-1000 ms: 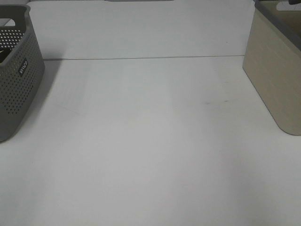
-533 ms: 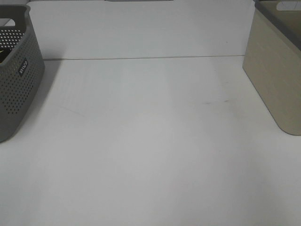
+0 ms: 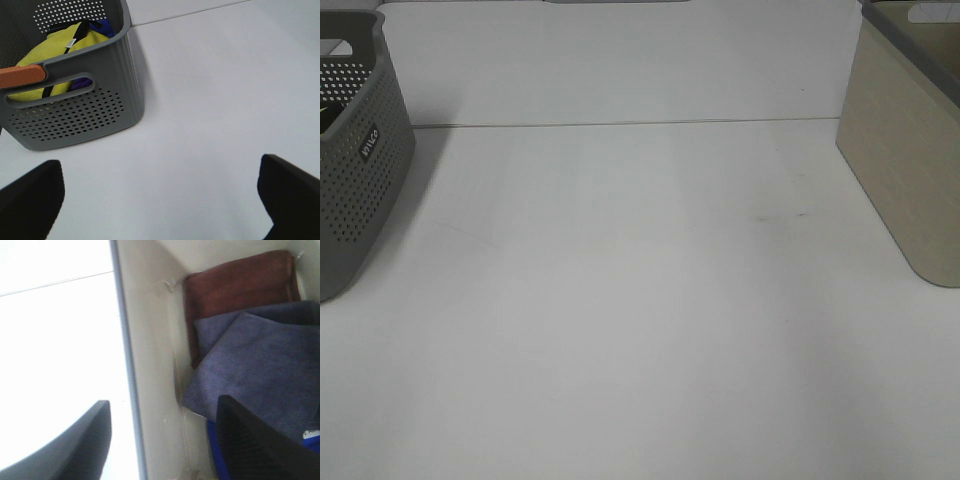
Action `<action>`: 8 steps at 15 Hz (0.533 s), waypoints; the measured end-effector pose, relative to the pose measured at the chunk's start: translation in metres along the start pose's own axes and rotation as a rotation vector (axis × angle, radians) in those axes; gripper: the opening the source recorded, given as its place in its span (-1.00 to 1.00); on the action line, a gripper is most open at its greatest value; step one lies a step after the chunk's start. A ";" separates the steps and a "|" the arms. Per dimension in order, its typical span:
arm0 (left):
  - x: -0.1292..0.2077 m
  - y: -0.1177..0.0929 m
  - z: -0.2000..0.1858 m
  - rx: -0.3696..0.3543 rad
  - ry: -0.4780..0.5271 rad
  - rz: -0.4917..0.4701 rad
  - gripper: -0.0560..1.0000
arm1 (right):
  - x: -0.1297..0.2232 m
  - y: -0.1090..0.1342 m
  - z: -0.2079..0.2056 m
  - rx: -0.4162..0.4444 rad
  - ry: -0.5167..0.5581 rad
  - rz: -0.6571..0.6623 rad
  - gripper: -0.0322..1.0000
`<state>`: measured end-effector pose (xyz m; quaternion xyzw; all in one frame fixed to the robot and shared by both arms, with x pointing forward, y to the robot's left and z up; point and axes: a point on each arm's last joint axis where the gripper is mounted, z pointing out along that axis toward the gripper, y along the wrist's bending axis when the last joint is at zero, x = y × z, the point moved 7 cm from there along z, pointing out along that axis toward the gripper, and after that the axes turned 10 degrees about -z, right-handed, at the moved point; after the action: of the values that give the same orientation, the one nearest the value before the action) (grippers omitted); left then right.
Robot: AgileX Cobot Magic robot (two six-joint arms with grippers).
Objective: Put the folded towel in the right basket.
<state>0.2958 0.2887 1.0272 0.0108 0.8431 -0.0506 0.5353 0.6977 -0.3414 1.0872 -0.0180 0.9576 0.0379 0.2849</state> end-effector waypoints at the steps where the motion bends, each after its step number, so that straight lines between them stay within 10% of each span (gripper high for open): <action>1: 0.000 0.000 0.000 0.000 0.000 0.000 0.97 | -0.002 0.017 -0.003 -0.006 -0.004 -0.042 0.17; 8: 0.000 0.000 0.000 0.000 0.000 0.000 0.97 | 0.032 0.079 -0.040 -0.007 0.019 -0.153 0.17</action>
<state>0.2958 0.2887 1.0272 0.0108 0.8431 -0.0506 0.5353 0.6445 -0.2665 1.1084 -0.0924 0.9560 0.0190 0.2778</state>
